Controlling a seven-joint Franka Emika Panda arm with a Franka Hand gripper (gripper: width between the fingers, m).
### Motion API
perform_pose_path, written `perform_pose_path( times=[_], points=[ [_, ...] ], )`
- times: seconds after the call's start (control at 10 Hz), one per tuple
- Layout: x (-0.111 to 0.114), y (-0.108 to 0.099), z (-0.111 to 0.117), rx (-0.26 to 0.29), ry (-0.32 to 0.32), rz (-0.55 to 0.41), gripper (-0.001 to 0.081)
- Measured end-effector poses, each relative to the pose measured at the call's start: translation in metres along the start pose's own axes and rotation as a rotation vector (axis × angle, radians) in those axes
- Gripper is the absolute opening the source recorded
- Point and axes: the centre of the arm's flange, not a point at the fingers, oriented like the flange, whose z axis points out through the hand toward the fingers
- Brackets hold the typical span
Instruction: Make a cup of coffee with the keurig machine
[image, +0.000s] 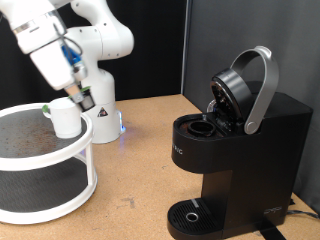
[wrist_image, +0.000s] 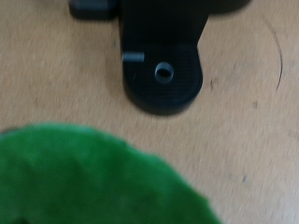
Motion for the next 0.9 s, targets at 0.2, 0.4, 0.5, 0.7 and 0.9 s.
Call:
perform_pose_path(
  times=[0.2,0.4,0.5,0.7,0.9],
  points=[
    [0.03,-0.012,0.0,0.028,0.04,-0.005,0.047],
    [0.058,-0.025,0.001,0.005,0.045,0.035,0.047],
    [0.066,-0.027,0.003,-0.008,0.036,0.065,0.047],
    [0.067,-0.028,0.004,0.019,0.077,0.054,0.047],
    [0.085,-0.04,0.003,0.105,0.16,0.048,0.047]
  ],
)
